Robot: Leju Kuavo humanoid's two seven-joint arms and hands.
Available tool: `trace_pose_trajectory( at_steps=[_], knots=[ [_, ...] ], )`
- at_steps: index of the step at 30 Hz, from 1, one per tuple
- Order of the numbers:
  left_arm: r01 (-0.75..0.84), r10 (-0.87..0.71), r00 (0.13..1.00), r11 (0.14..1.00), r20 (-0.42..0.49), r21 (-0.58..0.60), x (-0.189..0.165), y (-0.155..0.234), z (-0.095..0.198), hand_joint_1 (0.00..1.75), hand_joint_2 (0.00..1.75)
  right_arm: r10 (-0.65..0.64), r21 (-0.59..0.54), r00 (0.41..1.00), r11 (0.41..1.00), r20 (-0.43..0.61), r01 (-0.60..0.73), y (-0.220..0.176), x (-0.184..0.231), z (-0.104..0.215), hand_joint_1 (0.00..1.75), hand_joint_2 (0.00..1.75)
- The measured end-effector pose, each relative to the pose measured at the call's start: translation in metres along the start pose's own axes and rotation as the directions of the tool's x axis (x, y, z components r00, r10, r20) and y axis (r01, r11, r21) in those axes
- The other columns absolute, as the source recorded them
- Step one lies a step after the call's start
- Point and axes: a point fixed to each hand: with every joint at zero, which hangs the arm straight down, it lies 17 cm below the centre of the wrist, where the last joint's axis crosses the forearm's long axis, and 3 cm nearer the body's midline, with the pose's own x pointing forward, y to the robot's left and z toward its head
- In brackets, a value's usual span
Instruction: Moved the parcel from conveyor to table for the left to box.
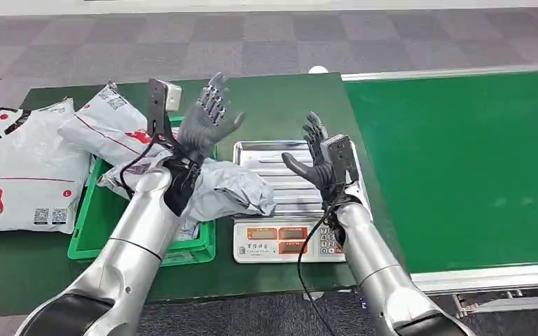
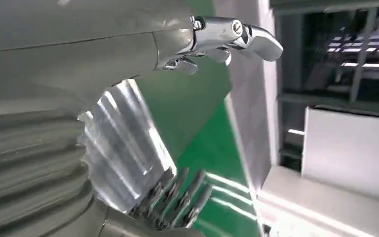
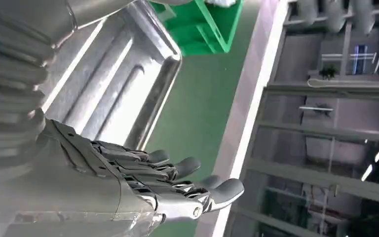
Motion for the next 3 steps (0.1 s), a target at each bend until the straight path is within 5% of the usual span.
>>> trace_pose_trajectory(
  at_steps=[3],
  knots=[
    [-0.007, 0.007, 1.0, 1.0, -0.018, -0.002, -0.0082, -0.0038, 0.0008, 0.0, 1.75, -0.001, 0.005, 1.0, 1.0, -0.004, 0.001, 0.0041, -0.0013, 0.0013, 0.0, 1.75]
  ],
)
